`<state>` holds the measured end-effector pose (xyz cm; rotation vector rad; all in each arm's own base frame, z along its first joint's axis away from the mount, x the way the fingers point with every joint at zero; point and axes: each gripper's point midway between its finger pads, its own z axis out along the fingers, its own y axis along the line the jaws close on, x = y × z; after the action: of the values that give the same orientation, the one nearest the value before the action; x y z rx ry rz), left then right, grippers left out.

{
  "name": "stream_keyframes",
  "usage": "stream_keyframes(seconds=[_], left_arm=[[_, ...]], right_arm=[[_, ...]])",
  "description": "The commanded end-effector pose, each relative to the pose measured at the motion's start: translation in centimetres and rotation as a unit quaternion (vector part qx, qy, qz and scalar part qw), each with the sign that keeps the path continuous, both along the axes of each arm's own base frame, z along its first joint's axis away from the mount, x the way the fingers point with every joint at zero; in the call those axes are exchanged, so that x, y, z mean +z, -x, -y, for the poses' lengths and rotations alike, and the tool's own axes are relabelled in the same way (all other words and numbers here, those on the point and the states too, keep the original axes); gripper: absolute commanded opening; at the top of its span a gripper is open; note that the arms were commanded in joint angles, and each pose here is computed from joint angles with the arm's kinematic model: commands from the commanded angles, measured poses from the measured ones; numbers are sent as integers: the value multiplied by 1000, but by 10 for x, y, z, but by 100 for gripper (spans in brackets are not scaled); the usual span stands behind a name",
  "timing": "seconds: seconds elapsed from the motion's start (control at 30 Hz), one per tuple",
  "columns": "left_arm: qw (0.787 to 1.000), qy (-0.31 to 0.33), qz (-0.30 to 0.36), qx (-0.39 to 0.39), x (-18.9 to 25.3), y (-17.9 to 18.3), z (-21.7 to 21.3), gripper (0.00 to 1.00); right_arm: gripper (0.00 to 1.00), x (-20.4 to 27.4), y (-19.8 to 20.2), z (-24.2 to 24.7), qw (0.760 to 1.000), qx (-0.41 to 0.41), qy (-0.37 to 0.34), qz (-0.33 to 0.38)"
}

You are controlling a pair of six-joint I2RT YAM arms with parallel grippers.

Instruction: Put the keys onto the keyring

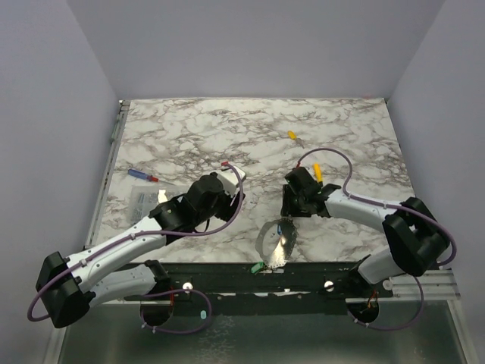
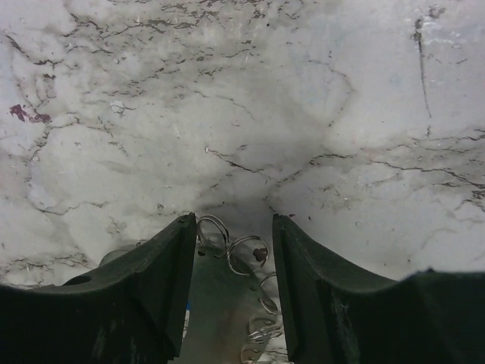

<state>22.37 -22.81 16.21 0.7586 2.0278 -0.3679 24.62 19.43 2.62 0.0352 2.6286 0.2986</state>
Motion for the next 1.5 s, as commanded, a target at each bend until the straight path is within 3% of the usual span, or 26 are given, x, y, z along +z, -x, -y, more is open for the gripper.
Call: stream_keyframes(seconds=[0.0, 0.17, 0.67, 0.9, 1.07, 1.27, 1.47], left_arm=[[999, 26, 20, 16, 12, -3, -3, 66], [999, 24, 17, 15, 10, -4, -2, 66], [999, 31, 7, 12, 8, -7, -3, 66], [999, 33, 4, 11, 7, -8, -3, 66], [999, 32, 4, 13, 7, -9, -4, 66], [999, 34, 8, 17, 9, -10, -6, 66], [999, 49, 17, 4, 18, -7, -4, 66]], right_arm=[[50, 3, -10, -17, 999, 44, -10, 8], [42, -2, -10, -21, 998, 64, -3, -6], [37, -7, 15, -11, 994, 95, 17, -56], [23, -13, 14, -10, 994, 95, 19, -57], [2, -10, 12, -9, 994, 94, 24, -54], [1, 7, 4, -11, 995, 98, 18, -21], [1, 55, -4, -35, 983, 154, -66, 82]])
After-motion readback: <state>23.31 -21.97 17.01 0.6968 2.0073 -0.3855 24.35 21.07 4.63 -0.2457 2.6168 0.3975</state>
